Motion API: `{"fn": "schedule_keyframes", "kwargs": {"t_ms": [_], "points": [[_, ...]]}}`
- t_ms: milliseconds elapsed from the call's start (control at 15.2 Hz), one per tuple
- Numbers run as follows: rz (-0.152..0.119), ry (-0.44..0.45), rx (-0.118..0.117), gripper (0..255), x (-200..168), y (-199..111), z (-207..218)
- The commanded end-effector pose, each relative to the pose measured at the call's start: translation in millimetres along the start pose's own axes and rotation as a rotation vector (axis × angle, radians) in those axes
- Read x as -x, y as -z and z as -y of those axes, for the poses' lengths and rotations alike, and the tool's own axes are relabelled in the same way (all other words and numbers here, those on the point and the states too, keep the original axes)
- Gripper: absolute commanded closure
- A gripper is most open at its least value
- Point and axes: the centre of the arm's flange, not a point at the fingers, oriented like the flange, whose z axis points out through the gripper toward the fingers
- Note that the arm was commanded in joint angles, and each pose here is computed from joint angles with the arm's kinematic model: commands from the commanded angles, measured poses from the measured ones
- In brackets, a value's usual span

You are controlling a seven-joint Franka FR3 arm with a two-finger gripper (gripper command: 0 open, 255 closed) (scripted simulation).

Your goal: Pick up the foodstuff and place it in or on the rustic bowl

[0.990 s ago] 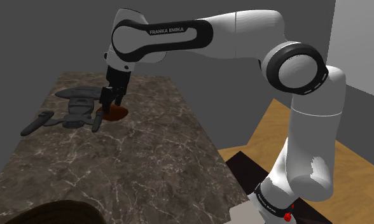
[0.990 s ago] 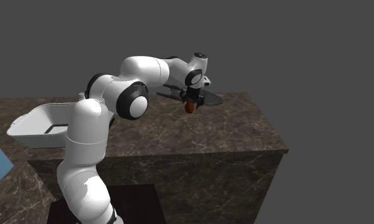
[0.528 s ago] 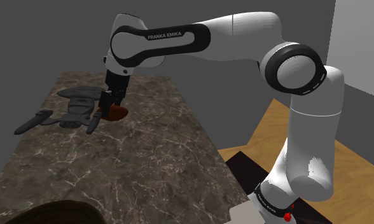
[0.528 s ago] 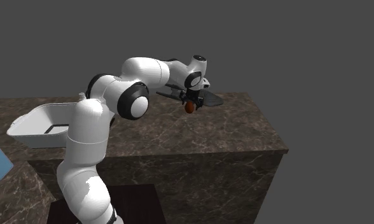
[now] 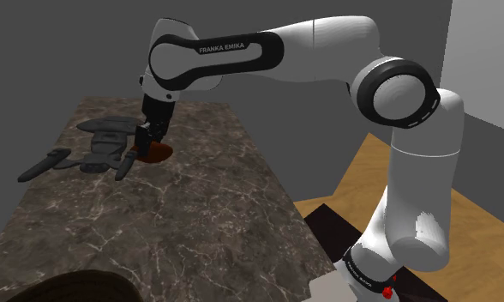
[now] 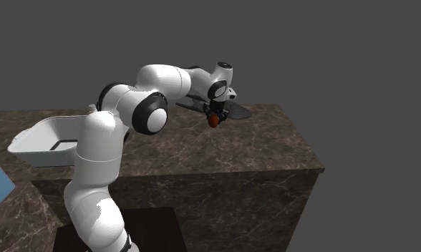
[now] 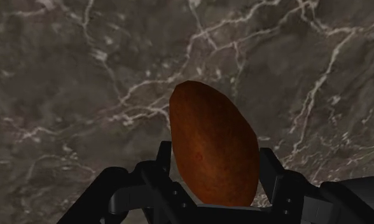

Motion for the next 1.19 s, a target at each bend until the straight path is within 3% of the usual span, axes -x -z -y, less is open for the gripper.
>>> {"fn": "schedule_keyframes", "kwargs": {"t_ms": [0,264,1122], "points": [[0.002,0.000,-0.001,255,0,-1,0],[0.002,0.000,-0.001,255,0,-1,0],[0.002,0.000,-0.001,255,-9,66,15]]}}
